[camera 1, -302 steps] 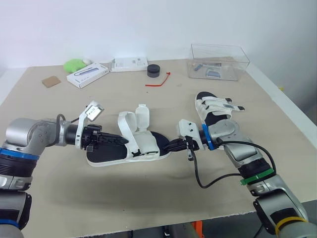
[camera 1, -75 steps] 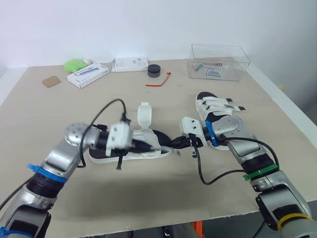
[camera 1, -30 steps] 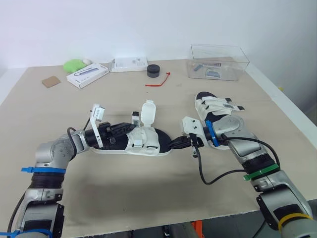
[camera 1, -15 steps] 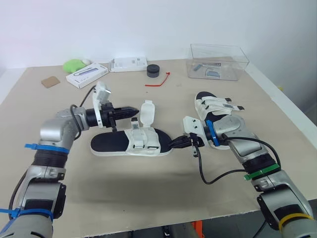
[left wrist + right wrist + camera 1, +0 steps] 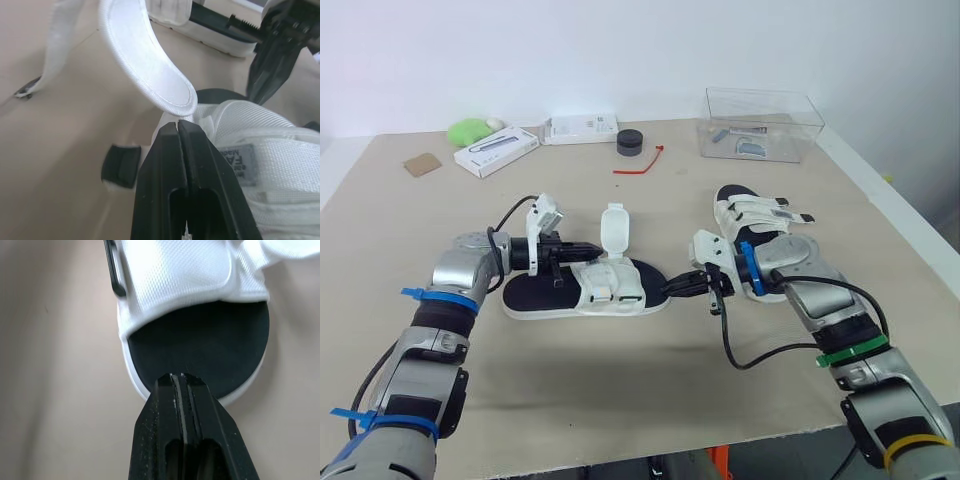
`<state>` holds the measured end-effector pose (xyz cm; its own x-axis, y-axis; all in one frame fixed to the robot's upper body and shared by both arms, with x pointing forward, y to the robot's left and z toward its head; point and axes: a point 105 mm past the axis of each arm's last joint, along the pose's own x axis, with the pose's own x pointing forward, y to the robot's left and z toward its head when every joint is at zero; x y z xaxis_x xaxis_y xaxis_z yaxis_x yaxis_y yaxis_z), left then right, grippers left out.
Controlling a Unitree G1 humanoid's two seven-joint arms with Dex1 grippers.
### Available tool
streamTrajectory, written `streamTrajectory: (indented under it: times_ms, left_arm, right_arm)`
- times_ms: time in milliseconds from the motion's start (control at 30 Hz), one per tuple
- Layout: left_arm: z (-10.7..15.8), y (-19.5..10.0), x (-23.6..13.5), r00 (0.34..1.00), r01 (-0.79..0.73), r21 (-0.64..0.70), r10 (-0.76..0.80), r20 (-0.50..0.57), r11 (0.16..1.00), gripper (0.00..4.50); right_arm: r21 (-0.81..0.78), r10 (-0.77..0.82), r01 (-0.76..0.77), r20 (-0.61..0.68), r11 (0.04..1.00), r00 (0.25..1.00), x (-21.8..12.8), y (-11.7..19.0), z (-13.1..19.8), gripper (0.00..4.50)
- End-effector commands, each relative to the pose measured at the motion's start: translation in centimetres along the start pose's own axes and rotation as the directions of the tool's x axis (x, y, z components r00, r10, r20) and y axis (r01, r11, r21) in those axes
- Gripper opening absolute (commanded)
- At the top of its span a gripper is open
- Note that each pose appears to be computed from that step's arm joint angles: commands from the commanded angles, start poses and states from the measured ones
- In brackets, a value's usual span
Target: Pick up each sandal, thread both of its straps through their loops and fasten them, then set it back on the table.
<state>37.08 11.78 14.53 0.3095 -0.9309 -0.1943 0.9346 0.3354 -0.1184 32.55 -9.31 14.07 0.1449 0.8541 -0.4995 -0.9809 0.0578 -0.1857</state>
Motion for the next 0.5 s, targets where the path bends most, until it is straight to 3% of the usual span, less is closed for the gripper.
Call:
streamTrajectory:
  times_ms: [33,167,367,500]
  left_arm:
    - [0.5,-0.6,0.2,0.999,0.033,0.037,-0.033,0.004,0.999,0.05]
    - [0.4,-0.9,0.2,0.999,0.039,0.034,-0.039,0.007,0.999,0.05]
    - [0.4,-1.0,-0.4,1.000,0.014,0.021,-0.014,0.012,1.000,0.05]
    - [0.2,-1.0,-0.9,1.000,-0.021,0.018,0.021,0.007,1.000,0.05]
  right_arm:
    - [-0.039,-0.016,0.019,0.077,0.999,0.997,-0.8,0.0,3.0,0.00]
    - [-0.023,-0.048,0.051,0.115,0.998,0.992,-0.2,-0.5,4.1,0.00]
    - [-0.019,-0.074,0.075,0.045,0.997,0.996,1.1,-0.1,0.4,0.00]
    - [-0.015,-0.077,0.077,0.041,0.997,0.996,1.4,0.3,-0.3,0.00]
